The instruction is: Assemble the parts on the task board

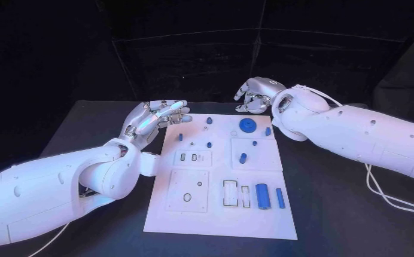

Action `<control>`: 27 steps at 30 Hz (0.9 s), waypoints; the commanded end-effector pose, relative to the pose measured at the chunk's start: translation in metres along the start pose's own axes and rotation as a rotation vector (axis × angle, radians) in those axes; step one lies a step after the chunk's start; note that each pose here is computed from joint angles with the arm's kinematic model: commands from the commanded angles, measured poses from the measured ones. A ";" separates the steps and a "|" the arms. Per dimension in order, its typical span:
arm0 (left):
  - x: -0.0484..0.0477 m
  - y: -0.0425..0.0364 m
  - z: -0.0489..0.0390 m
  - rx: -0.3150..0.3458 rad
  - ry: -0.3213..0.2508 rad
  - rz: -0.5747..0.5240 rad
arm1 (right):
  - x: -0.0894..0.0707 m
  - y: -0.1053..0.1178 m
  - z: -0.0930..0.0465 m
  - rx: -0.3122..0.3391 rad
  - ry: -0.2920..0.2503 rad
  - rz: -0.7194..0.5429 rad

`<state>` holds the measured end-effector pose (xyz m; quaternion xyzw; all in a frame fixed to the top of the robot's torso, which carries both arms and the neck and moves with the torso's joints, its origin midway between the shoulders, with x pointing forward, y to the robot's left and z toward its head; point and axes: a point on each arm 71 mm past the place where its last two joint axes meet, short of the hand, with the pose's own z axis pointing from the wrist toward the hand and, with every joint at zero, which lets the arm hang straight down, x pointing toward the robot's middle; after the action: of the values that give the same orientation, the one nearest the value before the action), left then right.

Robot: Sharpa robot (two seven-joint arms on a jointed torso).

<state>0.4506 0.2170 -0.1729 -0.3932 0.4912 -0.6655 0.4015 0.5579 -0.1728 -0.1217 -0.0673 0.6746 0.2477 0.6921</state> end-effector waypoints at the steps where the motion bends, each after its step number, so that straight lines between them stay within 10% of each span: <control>1: -0.0002 -0.0051 0.0006 0.058 0.008 -0.010 | -0.002 -0.010 -0.009 0.069 0.073 0.084; 27: 0.0009 -0.0021 0.0051 0.054 0.018 -0.017 | 0.019 -0.026 -0.008 0.114 0.223 0.001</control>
<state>0.4554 0.2157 -0.1743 -0.3928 0.4911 -0.6670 0.3997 0.5613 -0.1950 -0.1452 -0.0332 0.7571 0.2103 0.6176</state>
